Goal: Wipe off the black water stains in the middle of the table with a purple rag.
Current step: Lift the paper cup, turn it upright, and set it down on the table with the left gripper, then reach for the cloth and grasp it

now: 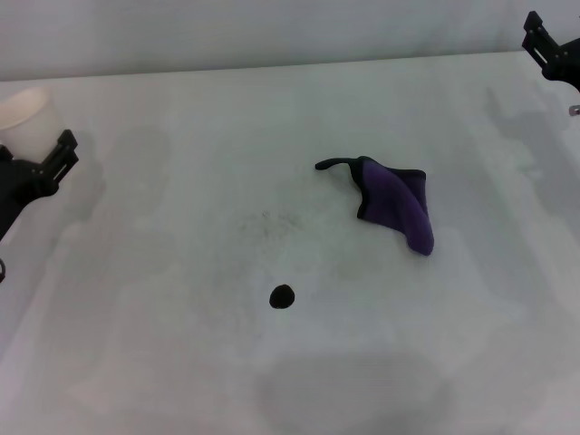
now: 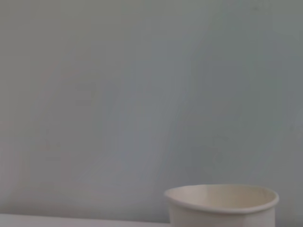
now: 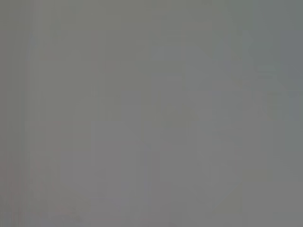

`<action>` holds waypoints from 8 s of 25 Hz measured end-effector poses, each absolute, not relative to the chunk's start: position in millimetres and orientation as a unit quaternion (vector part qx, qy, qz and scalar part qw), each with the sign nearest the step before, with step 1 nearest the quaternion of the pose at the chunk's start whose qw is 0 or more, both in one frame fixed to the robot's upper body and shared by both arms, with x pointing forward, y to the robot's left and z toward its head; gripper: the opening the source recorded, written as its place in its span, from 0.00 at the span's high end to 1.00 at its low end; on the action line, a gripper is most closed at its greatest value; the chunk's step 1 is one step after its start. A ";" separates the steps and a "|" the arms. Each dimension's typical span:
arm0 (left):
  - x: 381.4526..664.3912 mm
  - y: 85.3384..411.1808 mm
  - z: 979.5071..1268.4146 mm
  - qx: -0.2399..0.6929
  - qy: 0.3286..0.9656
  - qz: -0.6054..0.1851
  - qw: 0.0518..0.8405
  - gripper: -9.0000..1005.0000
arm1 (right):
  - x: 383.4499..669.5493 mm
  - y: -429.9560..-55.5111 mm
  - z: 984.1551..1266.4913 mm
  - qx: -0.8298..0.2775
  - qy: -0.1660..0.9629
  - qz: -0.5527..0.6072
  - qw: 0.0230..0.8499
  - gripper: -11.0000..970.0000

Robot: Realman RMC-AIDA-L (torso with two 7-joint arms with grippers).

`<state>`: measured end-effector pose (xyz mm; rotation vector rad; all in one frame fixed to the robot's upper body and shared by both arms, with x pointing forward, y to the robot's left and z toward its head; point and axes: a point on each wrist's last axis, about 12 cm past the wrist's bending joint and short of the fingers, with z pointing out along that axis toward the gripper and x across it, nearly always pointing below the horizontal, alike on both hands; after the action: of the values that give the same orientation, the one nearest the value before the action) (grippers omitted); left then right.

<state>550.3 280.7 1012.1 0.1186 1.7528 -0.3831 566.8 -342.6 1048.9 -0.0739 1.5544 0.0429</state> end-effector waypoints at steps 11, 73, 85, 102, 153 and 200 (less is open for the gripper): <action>537.1 282.1 999.0 0.039 0.781 -0.164 0.602 0.22 | 566.5 -332.5 1045.9 -0.054 0.705 0.031 0.706 0.16; 509.1 280.8 980.4 0.046 0.802 -0.177 0.569 0.12 | 560.5 -327.1 1044.9 -0.072 0.697 0.045 0.712 0.17; 494.3 282.8 971.5 0.047 0.812 -0.175 0.555 0.12 | 561.8 -325.5 1048.4 -0.076 0.688 0.049 0.720 0.17; 469.6 291.0 975.8 0.045 0.781 -0.200 0.589 0.11 | 562.2 -325.8 1048.4 -0.077 0.689 0.047 0.719 0.17; 474.5 351.7 1015.9 -0.034 0.671 -0.033 0.740 0.11 | 641.0 -236.1 1133.1 -0.340 0.811 0.053 0.473 0.17; 480.1 340.0 1007.9 -0.015 0.697 -0.048 0.715 0.11 | 577.3 -229.6 1118.2 -0.382 0.876 0.042 0.293 0.17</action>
<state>480.1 340.0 1007.9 -0.0330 1.5445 -0.1060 577.3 -229.6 1118.2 -1.0171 2.3333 0.1111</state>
